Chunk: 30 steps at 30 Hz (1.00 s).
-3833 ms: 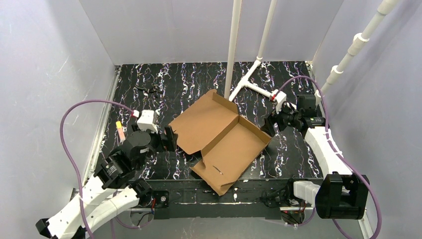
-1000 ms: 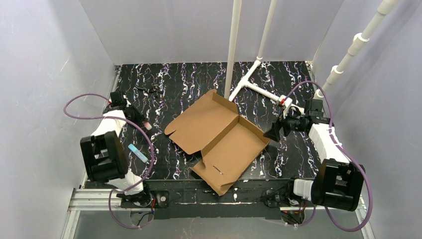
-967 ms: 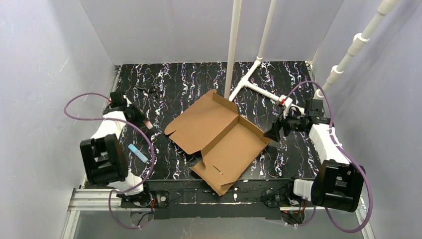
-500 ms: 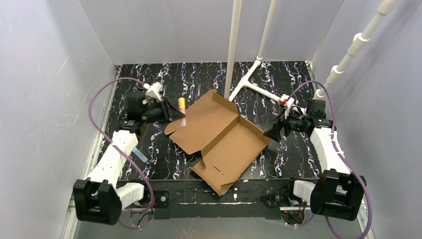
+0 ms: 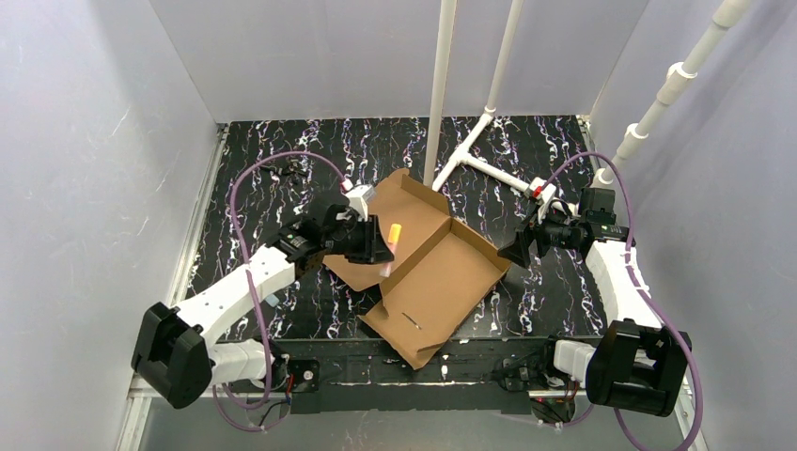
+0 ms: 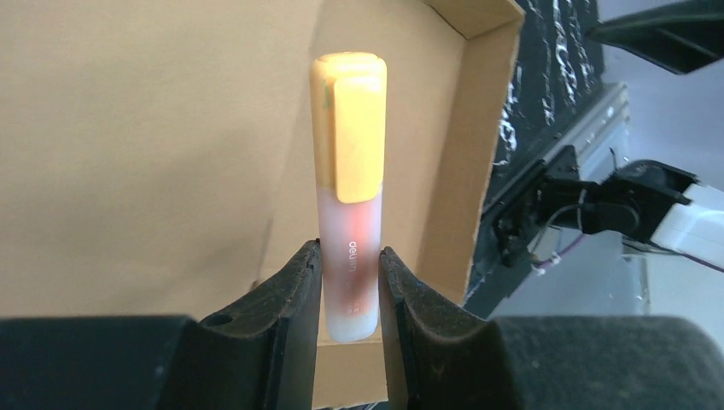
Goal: Fold the paper box
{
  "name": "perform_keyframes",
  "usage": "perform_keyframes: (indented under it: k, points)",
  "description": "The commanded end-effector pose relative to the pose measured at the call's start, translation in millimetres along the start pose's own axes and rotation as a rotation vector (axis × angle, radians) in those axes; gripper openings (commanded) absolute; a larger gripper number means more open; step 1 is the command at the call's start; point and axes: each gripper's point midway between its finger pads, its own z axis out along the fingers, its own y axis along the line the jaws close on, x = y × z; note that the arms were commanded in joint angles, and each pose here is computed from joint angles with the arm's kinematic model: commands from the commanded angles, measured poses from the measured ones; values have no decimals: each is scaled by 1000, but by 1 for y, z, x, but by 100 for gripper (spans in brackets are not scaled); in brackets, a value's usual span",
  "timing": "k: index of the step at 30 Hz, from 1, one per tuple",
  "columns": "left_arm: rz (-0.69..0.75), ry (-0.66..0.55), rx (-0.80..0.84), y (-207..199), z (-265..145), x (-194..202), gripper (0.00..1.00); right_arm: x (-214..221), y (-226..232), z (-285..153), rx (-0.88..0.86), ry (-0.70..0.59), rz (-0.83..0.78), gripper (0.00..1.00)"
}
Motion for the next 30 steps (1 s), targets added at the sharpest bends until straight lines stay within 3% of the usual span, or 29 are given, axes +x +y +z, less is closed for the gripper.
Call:
perform_keyframes:
  k: [1, 5, 14, 18, 22, 26, 30]
  points:
    - [71, -151, -114, 15, -42, -40, 0, -13, -2, -4, 14, -30, -37, 98]
    - [51, -195, -187, 35, -68, -47, 0, -14, -3, -4, 13, -32, -34, 98]
    - [-215, -296, -350, 111, -116, -25, 0, -14, -1, -5, 14, -34, -40, 98]
    - [-265, -255, -240, 101, -104, -13, 0, -14, -2, -5, 13, -33, -38, 98]
    - [-301, -192, -13, 61, -83, -10, 0, -14, -2, -5, 14, -34, -39, 98]
    - [-147, -62, -24, 18, -46, 5, 0, -14, -2, -4, 11, -35, -30, 98]
    - [-116, 12, -85, 6, -7, 9, 0, -12, -3, -4, 19, -29, -29, 98]
